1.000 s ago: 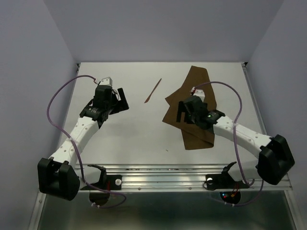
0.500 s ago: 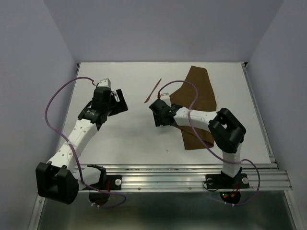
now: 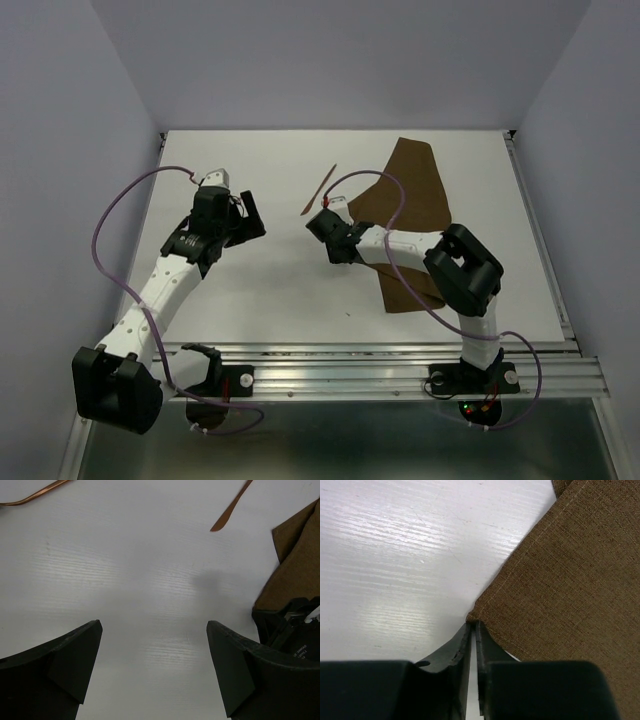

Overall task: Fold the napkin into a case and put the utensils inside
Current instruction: Move the crumpled napkin to the center of the board.

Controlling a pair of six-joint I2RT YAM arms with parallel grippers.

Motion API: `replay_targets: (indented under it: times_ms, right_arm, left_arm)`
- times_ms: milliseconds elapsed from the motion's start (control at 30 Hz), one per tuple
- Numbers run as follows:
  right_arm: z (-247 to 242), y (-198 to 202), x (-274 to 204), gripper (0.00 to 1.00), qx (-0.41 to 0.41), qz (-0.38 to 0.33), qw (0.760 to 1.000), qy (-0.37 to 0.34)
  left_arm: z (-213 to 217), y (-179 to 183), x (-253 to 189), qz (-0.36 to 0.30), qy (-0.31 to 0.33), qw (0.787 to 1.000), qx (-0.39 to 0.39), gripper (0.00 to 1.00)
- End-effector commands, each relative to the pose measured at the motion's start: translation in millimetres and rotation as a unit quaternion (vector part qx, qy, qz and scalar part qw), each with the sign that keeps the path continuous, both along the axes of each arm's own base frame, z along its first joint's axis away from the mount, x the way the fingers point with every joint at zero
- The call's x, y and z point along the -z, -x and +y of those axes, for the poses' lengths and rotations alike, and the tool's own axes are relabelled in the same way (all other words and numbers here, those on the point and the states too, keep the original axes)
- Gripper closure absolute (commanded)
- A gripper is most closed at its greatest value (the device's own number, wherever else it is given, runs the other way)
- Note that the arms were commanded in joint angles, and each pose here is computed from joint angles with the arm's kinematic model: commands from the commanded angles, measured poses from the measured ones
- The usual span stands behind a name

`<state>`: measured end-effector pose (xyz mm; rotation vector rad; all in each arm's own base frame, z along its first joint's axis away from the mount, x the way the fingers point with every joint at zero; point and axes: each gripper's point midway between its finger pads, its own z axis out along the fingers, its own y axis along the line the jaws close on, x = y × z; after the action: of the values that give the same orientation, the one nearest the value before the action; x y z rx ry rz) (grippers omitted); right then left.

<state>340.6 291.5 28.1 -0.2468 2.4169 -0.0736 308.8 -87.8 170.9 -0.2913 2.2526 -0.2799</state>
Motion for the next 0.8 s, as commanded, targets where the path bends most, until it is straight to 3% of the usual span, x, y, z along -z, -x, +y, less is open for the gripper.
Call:
replay_targets:
  times_ms: [0,400,600,767]
  right_arm:
    - [-5.8,-5.6,-6.7,0.97,0.003,-0.017,1.0,0.009]
    - [-23.3,-20.3,-83.7,0.99,0.027,-0.083,0.993,-0.078]
    - [-58.3,-29.7,-111.0,0.99,0.073,-0.103,0.985,-0.12]
    - [-126.4,-42.5,-123.6,0.99,0.156,-0.121,0.971,-0.138]
  left_arm:
    - [4.4,3.8,-2.1,-0.011,0.001,1.0,-0.007,0.01]
    - [-3.5,3.3,14.3,0.005,0.011,1.0,0.008,0.01]
    - [-8.3,1.5,16.9,0.007,0.022,1.0,0.013,0.01]
    - [-11.8,-3.4,20.6,0.017,0.019,0.999,0.02,0.01]
